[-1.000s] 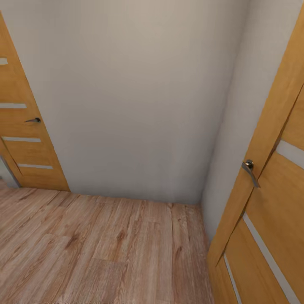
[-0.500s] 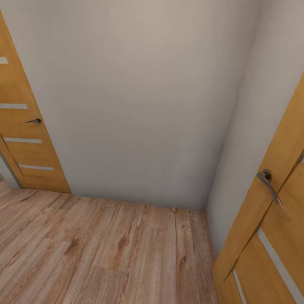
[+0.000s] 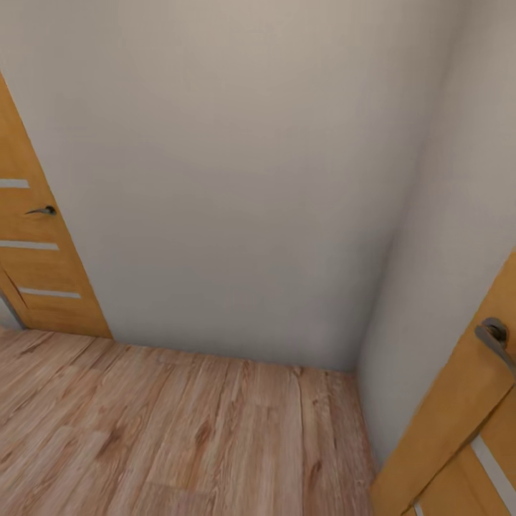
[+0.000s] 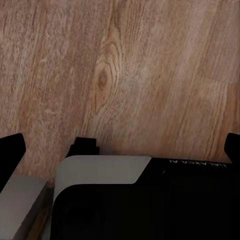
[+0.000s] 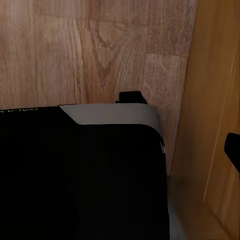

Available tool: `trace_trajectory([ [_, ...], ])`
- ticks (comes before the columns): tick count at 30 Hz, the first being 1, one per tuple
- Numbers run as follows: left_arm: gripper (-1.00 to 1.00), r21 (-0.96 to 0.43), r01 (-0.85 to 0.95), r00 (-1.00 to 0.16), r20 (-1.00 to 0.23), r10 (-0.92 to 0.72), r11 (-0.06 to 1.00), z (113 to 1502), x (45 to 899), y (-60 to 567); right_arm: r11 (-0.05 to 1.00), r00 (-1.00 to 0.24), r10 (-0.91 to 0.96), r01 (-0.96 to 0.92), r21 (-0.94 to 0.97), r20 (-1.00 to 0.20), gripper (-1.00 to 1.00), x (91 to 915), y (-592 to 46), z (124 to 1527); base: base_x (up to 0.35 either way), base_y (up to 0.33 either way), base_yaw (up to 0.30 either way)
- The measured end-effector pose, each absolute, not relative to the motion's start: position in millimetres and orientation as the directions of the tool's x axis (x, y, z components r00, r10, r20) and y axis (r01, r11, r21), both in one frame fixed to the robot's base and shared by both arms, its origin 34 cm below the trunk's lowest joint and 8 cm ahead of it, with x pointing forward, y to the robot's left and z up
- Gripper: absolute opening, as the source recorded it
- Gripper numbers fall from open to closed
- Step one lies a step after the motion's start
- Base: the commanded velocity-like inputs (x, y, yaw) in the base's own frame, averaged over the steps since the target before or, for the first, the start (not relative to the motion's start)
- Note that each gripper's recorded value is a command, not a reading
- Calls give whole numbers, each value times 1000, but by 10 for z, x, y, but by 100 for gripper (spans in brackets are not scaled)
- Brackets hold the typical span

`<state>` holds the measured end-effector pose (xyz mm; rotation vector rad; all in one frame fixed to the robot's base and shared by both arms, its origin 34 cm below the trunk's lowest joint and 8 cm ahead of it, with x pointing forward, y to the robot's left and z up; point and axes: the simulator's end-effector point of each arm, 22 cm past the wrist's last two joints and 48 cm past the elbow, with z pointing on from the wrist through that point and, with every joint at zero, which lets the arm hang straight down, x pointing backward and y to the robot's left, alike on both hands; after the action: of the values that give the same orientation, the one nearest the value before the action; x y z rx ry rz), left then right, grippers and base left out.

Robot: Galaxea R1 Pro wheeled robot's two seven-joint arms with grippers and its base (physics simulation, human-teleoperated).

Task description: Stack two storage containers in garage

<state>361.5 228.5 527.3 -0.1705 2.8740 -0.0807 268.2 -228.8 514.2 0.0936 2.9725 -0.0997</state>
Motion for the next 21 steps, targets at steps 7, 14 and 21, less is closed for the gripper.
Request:
trace_trajectory([
  [7, 100, -69, -109, -959, -254, -123, 992, 5271, 3610, 2296, 996, -984, 56, 67, -61, -169, 100, 2686, -2280, 5143, 322, 0, 11],
  [14, 100, -69, -109, -959, -253, -123, 992, 5270, 3607, 2297, 996, -984, 56, 67, -60, -171, 100, 2692, -2277, 5144, 322, 0, 179],
  [21, 100, -69, -109, -959, -254, -123, 992, 5271, 3608, 2298, 996, -984, 56, 67, -60, -171, 100, 2692, -2277, 5144, 322, 0, 261],
])
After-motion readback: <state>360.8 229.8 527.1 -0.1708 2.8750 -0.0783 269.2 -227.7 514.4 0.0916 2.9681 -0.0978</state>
